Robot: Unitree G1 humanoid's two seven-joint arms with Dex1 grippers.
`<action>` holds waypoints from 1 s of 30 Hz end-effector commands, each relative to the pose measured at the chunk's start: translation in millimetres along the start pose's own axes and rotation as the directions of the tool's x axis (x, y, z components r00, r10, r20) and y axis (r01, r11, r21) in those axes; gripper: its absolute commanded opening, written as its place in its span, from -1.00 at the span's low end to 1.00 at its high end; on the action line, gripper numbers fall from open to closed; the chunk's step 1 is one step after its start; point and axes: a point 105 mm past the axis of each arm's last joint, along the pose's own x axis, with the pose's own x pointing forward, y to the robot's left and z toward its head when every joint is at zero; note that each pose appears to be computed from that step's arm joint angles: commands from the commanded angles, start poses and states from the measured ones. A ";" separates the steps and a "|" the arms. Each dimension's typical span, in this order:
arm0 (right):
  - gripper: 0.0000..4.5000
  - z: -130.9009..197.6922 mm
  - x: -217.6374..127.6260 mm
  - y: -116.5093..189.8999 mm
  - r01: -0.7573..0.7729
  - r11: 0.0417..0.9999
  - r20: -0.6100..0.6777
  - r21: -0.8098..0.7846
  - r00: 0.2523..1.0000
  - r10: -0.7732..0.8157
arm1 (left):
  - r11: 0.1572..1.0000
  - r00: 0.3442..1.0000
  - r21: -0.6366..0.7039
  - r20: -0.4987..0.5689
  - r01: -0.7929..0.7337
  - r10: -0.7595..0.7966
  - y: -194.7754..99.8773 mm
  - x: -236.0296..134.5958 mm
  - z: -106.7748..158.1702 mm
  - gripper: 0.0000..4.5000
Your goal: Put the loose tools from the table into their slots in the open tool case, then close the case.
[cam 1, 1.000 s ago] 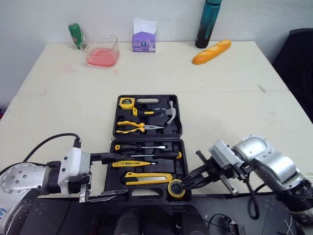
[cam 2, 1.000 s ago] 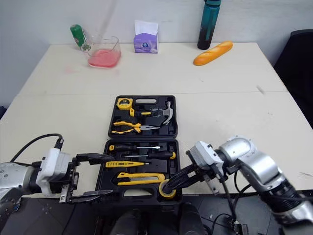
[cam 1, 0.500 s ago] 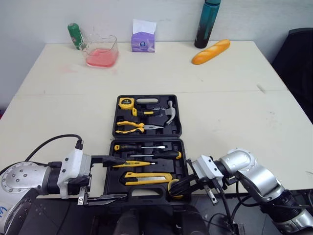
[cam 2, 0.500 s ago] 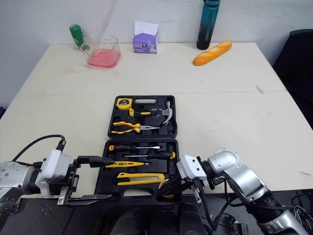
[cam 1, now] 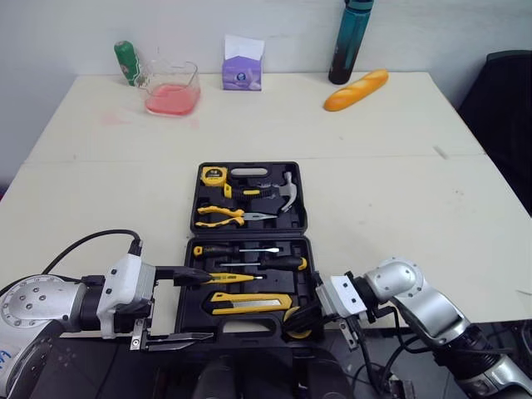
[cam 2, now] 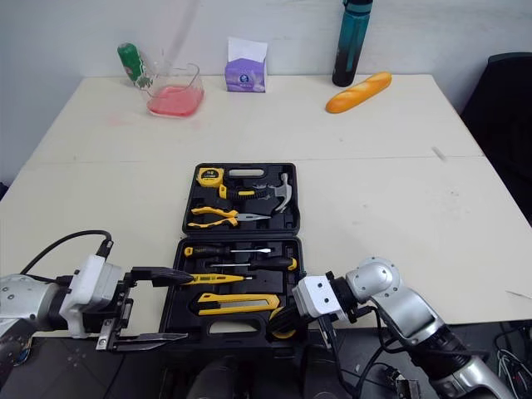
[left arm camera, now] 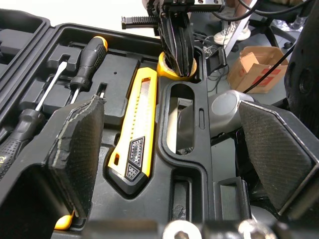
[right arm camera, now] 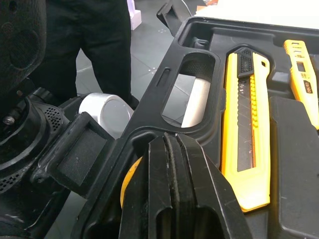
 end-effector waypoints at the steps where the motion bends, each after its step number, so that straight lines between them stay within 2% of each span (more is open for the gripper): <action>1: -0.97 -33.2 -5.2 2.8 0.031 0.993 -0.095 0.112 0.995 -0.020 | 1.000 1.000 0.008 0.006 -0.020 0.020 2.2 -0.6 0.5 1.00; 9: -0.97 6.5 -25.8 -15.0 0.032 0.991 0.061 0.134 0.997 -0.041 | 0.995 0.996 -0.026 0.021 -0.091 0.092 9.6 -8.4 -0.4 1.00; 13: -0.97 27.8 -44.0 -29.8 0.127 0.985 0.090 0.114 0.986 -0.137 | 0.979 0.979 -0.007 0.030 -0.204 0.204 24.4 -21.5 -0.4 1.00; 15: -0.97 35.6 -58.4 -34.5 0.181 0.979 0.077 0.094 0.979 -0.188 | 0.950 0.950 0.011 0.035 -0.311 0.310 35.2 -36.8 -1.7 1.00; 19: -0.97 32.8 -108.7 -57.2 0.417 0.906 -0.013 0.073 0.909 -0.417 | 0.833 0.832 -0.014 0.050 -0.553 0.553 55.8 -75.7 -10.0 1.00; 22: -0.97 21.8 -129.8 -68.3 0.516 0.855 -0.068 0.057 0.856 -0.512 | 0.790 0.788 -0.040 0.057 -0.611 0.613 61.5 -85.6 -16.7 1.00; 25: -1.00 11.7 -149.7 -80.5 0.612 0.789 -0.093 0.053 0.790 -0.607 | 0.749 0.751 -0.110 0.027 -0.653 0.659 67.6 -90.3 -28.9 0.63; 27: -1.00 4.3 -154.2 -84.8 0.635 0.771 -0.113 0.050 0.770 -0.628 | 0.728 0.732 -0.117 0.003 -0.676 0.681 74.1 -91.6 -36.1 0.22; 30: -1.00 -17.6 -153.7 -87.9 0.645 0.763 -0.181 0.040 0.756 -0.629 | 0.659 0.669 -0.136 -0.042 -0.740 0.742 93.8 -89.7 -48.9 -0.44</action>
